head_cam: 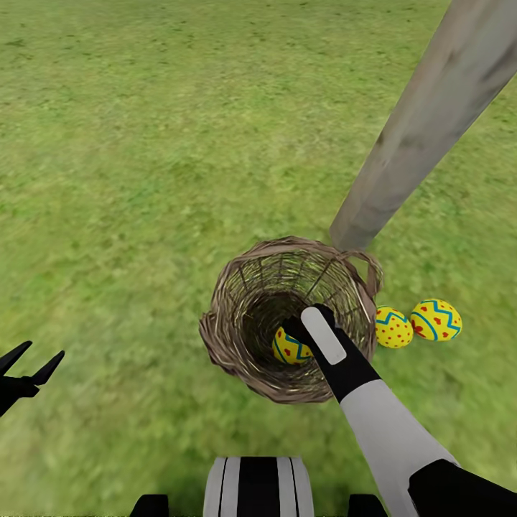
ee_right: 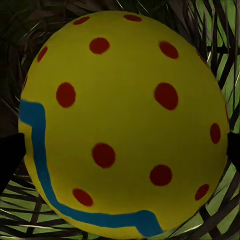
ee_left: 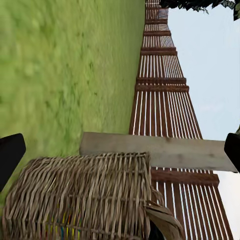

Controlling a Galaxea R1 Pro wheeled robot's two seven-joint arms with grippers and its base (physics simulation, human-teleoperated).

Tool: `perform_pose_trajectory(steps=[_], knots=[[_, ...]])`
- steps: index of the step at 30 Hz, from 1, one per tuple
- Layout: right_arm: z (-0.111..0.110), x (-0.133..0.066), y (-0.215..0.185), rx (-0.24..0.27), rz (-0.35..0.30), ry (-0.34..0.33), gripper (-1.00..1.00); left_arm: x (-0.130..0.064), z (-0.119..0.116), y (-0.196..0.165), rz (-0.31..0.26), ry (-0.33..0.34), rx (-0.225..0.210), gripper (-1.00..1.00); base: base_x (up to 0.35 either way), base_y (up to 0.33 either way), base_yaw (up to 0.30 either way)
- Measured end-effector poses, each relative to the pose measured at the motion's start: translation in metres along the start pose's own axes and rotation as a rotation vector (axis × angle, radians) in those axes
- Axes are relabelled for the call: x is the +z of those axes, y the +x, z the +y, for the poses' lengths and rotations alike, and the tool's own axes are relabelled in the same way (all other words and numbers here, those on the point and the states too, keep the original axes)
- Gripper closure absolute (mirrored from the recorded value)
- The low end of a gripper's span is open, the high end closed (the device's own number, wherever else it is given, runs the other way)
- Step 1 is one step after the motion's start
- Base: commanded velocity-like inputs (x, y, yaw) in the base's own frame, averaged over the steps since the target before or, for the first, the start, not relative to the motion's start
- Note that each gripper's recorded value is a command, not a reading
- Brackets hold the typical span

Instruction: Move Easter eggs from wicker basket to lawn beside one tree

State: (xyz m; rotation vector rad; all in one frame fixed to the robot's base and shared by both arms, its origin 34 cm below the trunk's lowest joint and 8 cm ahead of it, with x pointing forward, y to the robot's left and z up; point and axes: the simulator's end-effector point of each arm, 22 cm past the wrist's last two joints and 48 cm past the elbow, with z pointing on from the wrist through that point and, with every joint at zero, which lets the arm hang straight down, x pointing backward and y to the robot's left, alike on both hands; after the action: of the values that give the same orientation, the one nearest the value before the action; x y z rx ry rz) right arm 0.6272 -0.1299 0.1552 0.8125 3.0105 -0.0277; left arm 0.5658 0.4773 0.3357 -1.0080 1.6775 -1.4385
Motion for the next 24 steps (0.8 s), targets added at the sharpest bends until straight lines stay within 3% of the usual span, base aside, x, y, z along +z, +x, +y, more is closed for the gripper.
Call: perform_pose_trajectory(steps=[5, 19, 24], knots=[[0.001, 0.000, -0.001, -0.006, -0.005, 0.001, 1.00, 0.000, 0.002, 0.001, 0.000, -0.003, -0.003, -1.00, 0.000, 0.000, 0.000], [-0.008, -0.003, 0.007, 0.006, 0.019, 0.026, 1.00, 0.000, -0.019, -0.006, -0.015, 0.033, 0.019, -1.00, 0.000, 0.000, 0.000], [-0.004, -0.014, 0.002, 0.006, 0.003, 0.015, 1.00, 0.001, -0.029, -0.007, -0.017, 0.051, 0.028, -1.00, 0.000, 0.000, 0.000]])
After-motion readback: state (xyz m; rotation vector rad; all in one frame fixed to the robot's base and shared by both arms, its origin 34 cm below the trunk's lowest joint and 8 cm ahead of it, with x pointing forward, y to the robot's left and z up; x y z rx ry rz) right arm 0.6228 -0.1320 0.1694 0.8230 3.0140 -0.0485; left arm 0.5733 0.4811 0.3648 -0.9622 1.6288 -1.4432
